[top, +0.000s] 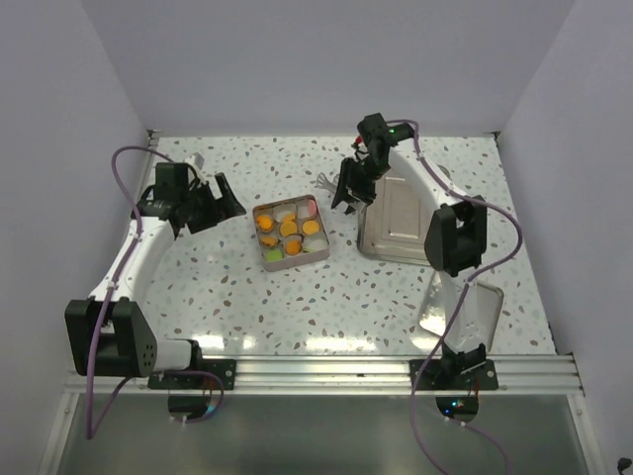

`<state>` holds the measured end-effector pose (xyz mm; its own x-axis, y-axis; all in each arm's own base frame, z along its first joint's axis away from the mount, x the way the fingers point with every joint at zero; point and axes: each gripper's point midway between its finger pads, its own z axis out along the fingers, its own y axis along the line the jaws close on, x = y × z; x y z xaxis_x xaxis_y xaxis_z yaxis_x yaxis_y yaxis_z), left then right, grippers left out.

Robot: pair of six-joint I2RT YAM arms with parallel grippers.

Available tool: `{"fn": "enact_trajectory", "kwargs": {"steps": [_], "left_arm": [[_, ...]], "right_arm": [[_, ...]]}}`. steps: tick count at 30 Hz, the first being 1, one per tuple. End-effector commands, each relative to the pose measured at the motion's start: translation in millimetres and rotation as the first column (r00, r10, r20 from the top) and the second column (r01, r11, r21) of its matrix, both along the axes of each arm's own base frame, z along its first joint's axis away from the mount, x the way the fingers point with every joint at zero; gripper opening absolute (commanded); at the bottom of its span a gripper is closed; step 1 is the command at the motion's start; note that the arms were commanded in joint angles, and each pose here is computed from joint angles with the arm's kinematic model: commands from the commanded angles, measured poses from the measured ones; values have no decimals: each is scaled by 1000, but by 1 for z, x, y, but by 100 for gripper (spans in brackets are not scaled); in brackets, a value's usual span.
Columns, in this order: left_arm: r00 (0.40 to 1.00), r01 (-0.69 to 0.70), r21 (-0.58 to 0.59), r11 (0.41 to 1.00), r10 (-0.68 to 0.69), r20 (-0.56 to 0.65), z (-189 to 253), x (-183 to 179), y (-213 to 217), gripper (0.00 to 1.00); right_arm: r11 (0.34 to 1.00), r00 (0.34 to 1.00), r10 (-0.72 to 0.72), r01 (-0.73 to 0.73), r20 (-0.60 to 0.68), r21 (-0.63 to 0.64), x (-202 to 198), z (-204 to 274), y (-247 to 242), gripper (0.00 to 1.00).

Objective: Pack the cookies

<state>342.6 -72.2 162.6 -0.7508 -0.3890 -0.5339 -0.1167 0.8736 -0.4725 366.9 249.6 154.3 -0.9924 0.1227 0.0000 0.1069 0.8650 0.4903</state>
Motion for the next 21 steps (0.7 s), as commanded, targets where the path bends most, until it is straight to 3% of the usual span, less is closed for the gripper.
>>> {"fn": "enact_trajectory", "kwargs": {"steps": [1, 9, 15, 21], "left_arm": [[999, 17, -1, 1000, -17, 48, 18, 11, -1, 96], [999, 17, 1, 1000, -17, 40, 16, 10, -1, 96], [999, 12, 7, 1000, -13, 43, 21, 11, 0, 96], [999, 13, 5, 1000, -13, 33, 18, 12, 0, 96]], "right_arm": [[1000, 993, -1, 2, 122, -6, 45, -8, 15, 46], [988, 970, -145, 151, 193, -15, 117, -50, 23, 46], [986, 974, -131, 148, 186, -79, 123, -88, 18, 53], [981, 978, -95, 123, 186, -147, 118, -102, 6, 67]]}}
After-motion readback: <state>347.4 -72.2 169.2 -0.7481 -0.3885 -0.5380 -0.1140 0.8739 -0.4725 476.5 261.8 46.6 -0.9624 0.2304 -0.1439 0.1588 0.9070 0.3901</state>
